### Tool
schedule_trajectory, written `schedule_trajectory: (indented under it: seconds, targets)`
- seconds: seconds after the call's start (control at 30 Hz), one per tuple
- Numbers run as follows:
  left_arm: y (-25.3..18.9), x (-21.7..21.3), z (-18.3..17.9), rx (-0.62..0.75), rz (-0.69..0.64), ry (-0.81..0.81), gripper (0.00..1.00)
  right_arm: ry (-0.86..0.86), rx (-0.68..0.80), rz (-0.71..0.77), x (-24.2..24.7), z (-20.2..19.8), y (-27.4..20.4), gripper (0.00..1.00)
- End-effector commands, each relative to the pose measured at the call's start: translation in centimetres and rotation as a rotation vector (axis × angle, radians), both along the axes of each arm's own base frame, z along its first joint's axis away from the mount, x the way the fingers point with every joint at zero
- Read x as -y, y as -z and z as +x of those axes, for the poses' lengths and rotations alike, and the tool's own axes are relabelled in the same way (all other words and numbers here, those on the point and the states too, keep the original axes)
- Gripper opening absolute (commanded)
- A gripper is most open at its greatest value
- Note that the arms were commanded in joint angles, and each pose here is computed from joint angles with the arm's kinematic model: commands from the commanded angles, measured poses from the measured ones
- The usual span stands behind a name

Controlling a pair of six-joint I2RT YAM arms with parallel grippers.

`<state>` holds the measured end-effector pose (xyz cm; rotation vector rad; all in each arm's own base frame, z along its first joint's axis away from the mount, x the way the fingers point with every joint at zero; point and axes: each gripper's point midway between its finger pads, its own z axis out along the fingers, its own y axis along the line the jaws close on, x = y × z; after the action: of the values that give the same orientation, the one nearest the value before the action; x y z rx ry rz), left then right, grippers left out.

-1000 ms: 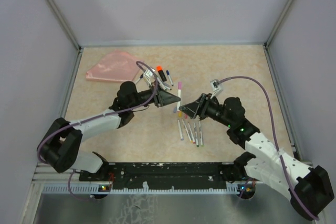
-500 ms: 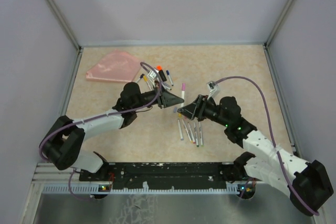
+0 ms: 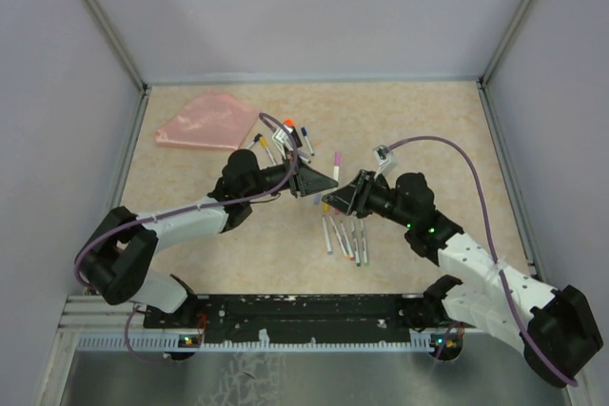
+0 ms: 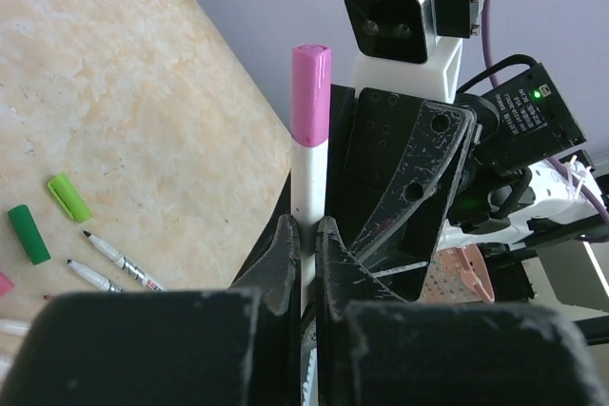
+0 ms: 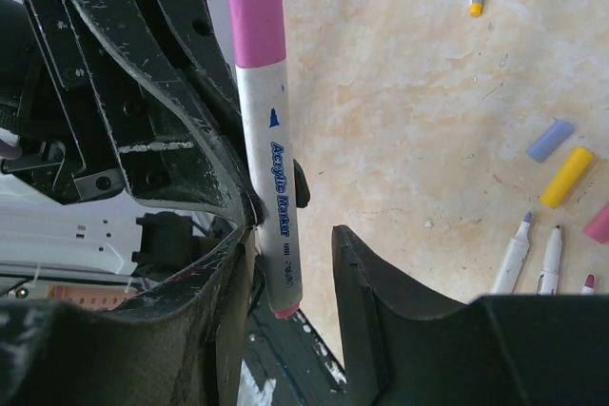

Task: Open the pen caps
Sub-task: Pick up the pen from the center of the board.

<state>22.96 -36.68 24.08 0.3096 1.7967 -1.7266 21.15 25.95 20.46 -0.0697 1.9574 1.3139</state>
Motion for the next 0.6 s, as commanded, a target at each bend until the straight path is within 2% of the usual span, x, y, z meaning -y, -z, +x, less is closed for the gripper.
schedule_trajectory:
  seconds: [0.0,0.2,0.33,0.43,0.57]
  targets:
    - [-2.2,0.6,0.1,0.057,-0.051,0.013,0.0,0.016,0.106,0.075,-0.4,0.8,-4.4,0.38]
    - [-2.4,0.7,0.0,0.062,-0.054,0.018,0.02,0.022,0.104,0.08,-0.4,0.8,-4.4,0.2]
    - [-2.6,0.6,-0.1,0.08,-0.055,0.016,0.13,0.023,0.105,0.081,-0.3,0.7,-4.3,0.02]
    - [-3.0,0.2,0.2,0.107,-0.042,-0.011,0.29,0.029,0.114,0.077,0.0,0.6,-4.3,0.0]
    - [-3.9,-1.0,1.0,0.158,-0.02,-0.063,0.57,0.027,0.136,0.064,0.3,0.3,-4.6,0.0]
